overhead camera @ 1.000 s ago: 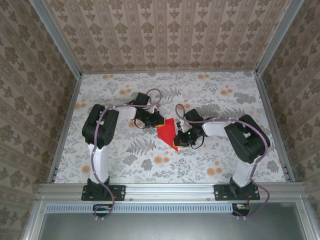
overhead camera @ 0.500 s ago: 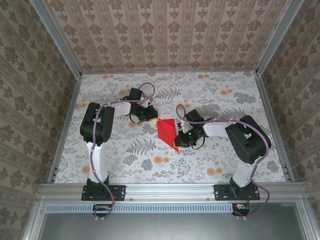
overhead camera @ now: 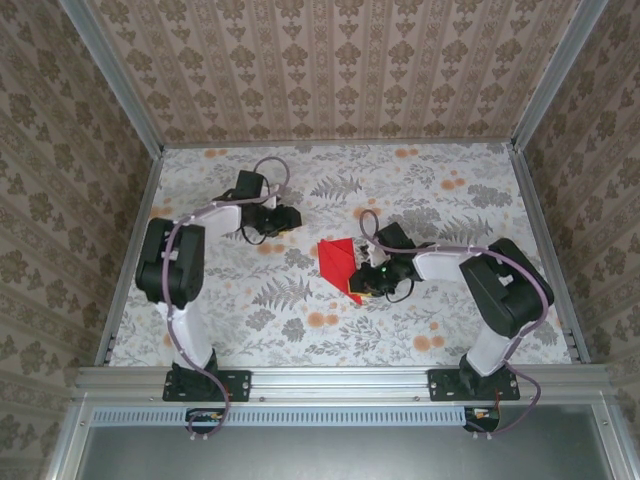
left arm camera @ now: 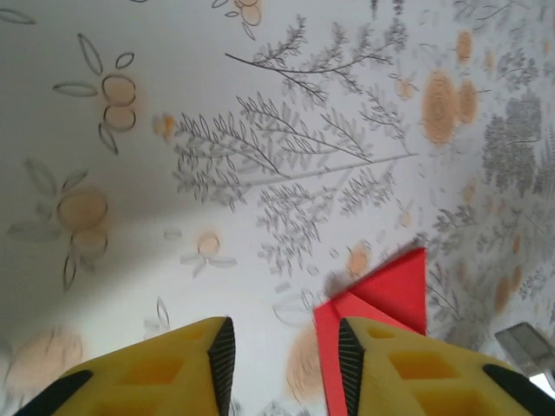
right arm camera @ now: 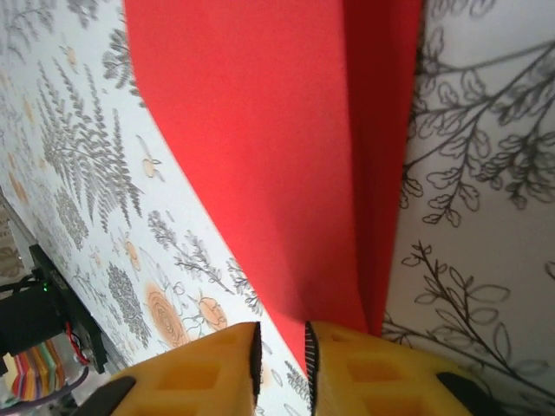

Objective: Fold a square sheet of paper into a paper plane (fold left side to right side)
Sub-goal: Fourth fold the wing at the center of the table, then turn over the paper at the center of the table.

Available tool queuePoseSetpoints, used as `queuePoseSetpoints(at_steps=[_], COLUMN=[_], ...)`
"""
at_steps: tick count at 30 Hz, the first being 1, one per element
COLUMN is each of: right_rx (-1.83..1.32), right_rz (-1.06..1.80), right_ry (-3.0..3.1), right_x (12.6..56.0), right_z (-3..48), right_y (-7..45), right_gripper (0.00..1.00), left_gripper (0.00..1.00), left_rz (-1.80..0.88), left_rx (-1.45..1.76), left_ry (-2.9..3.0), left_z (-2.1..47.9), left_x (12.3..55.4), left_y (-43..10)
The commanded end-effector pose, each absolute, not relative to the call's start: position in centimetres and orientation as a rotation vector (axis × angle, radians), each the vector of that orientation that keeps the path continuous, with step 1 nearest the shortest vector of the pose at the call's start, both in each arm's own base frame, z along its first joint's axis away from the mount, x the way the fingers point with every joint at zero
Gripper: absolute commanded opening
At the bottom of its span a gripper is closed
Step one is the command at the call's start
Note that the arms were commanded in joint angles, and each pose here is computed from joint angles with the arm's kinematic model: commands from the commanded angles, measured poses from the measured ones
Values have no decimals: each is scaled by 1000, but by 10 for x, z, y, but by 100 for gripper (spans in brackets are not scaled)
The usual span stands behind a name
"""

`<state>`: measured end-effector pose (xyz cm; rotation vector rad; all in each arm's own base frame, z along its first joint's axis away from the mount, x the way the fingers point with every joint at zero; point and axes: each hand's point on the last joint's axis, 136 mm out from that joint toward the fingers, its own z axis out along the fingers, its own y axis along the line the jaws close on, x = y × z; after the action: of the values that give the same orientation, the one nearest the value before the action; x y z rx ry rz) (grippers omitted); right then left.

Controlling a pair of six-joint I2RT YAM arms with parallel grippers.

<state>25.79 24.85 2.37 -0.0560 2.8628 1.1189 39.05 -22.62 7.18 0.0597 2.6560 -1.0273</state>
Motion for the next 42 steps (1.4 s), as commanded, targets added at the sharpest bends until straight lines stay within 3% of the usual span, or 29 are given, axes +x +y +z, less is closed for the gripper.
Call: queuePoseSetpoints(at_steps=[1,8,17,22,29,42], right_rx=[-35,-59,-224,-239,-224,-160], right_rz=[1023,947,1059,1092,1030,956], right_ry=[2747,2607,2628,2640,2668,2672], right_x=[281,310,319,328,332,332], right_z=[47,73,62,56,48,48], right_y=[235,216,242,254,249,230], right_gripper=[30,48,50,40,9,6], left_gripper=[43,46,51,52,53,53], left_rz=[-1051,-1144,-1175,-1189,-1189,-1225], left_rx=[25,5,-7,-9,-10,49], left_ry=[2614,2630,2686,2712,2732,2738], left_z=[90,91,69,60,54,50], left_x=[374,335,312,310,310,316], left_y=[-226,-251,-280,-291,-295,-319])
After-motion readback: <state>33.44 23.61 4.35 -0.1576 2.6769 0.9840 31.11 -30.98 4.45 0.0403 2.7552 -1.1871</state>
